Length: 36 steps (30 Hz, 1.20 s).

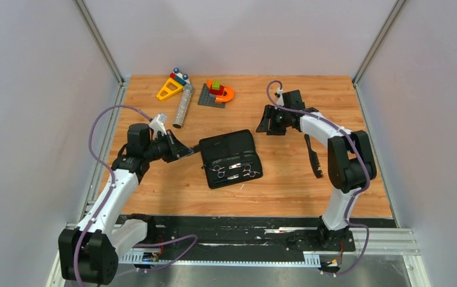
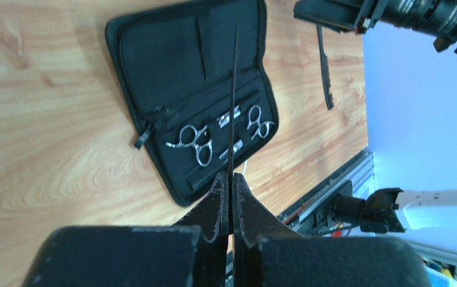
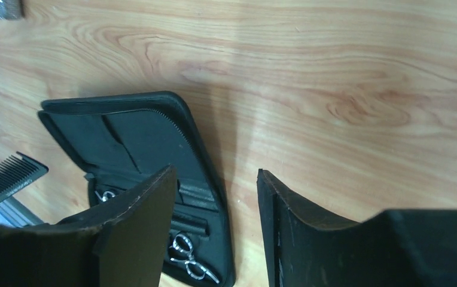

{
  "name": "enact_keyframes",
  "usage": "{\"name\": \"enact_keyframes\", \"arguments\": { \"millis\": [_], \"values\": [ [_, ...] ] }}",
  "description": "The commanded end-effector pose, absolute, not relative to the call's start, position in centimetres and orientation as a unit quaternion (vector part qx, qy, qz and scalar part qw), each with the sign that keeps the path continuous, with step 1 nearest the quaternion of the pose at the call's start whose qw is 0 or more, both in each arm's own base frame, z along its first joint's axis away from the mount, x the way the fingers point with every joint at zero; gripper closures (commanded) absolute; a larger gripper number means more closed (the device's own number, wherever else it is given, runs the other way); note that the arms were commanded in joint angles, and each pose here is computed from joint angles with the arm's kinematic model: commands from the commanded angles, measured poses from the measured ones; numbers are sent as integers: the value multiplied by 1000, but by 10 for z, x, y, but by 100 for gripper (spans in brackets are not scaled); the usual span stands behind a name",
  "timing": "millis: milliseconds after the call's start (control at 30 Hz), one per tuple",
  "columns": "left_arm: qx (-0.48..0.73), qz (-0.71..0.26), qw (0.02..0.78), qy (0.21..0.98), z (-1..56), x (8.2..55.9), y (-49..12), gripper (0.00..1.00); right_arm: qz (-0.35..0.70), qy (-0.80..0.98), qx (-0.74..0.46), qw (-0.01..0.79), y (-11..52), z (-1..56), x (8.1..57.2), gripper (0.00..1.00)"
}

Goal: Sort the hair-cutting tools
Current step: Place the comb in the hairdressing tool bag.

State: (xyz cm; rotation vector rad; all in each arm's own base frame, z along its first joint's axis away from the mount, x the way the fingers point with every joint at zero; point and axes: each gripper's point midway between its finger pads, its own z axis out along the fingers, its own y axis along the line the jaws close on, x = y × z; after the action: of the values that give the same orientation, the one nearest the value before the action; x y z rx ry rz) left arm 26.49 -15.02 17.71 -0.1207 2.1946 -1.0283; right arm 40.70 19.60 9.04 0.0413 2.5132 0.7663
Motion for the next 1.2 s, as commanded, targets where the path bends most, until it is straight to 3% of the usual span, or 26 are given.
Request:
{"name": "enact_keyframes", "arguments": {
  "millis": [0,233,400,533,667,1167],
  "values": [
    [-38,-417,293,860,167,245,-153,100,277,917,-78,276,221,87,422,47],
    [-44,-396,250,882,149,241,-148,100,260,923,-112,261,246,55,425,49],
    [-46,-381,243,891,142,248,-144,100,241,932,-118,244,246,29,419,65],
    [-47,-366,238,898,135,256,-141,100,220,935,-139,243,242,16,414,84],
    [-53,-360,241,900,131,270,-139,100,204,937,-149,242,238,7,412,97],
    [-85,-389,198,896,108,285,-148,100,202,939,-143,238,238,2,410,100]
  ]
}}
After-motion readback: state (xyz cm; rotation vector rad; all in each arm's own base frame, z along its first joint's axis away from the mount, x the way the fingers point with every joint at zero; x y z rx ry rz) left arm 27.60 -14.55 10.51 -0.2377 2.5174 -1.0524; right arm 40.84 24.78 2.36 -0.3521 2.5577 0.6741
